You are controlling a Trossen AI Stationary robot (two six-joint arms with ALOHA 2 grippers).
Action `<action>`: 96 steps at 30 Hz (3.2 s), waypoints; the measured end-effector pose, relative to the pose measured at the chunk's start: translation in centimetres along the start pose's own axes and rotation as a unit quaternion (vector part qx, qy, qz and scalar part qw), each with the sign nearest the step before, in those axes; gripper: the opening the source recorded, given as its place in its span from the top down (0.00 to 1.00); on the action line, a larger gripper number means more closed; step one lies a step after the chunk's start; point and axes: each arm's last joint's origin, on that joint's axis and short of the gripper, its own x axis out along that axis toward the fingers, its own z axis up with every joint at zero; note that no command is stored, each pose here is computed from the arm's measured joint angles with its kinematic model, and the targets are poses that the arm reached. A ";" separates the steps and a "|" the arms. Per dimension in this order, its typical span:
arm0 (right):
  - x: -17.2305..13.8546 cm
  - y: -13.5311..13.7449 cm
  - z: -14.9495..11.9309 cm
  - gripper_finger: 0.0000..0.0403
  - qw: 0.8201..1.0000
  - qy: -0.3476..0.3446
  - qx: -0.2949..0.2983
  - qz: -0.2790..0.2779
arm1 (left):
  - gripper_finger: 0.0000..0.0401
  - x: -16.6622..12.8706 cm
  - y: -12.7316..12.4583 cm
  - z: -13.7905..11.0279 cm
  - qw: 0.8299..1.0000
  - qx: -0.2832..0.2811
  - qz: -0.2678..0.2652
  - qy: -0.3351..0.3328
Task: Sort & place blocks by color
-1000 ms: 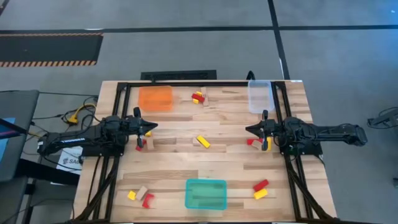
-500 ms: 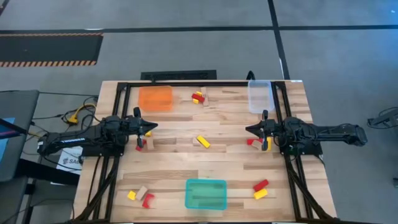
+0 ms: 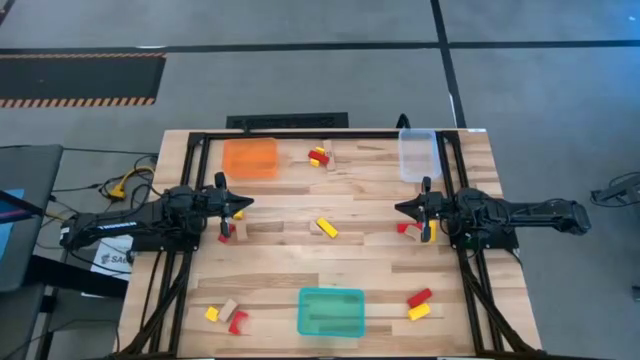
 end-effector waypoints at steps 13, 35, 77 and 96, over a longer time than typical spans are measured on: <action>0.0 0.0 0.0 0.87 1.000 0.000 0.000 0.000 | 1.00 0.0 -0.1 0.3 0.976 -0.215 -0.015 -0.012; -0.8 -0.8 4.1 0.87 0.984 -0.145 0.086 -0.062 | 1.00 -0.7 1.0 3.5 0.903 -0.374 0.084 -0.192; 7.4 1.1 13.2 0.54 0.824 0.507 0.198 -0.158 | 0.39 4.6 1.0 16.2 0.986 -0.104 0.100 0.085; 8.8 0.0 5.6 0.18 0.649 0.711 0.216 -0.165 | 0.26 5.4 0.9 15.8 0.975 -0.171 0.101 0.095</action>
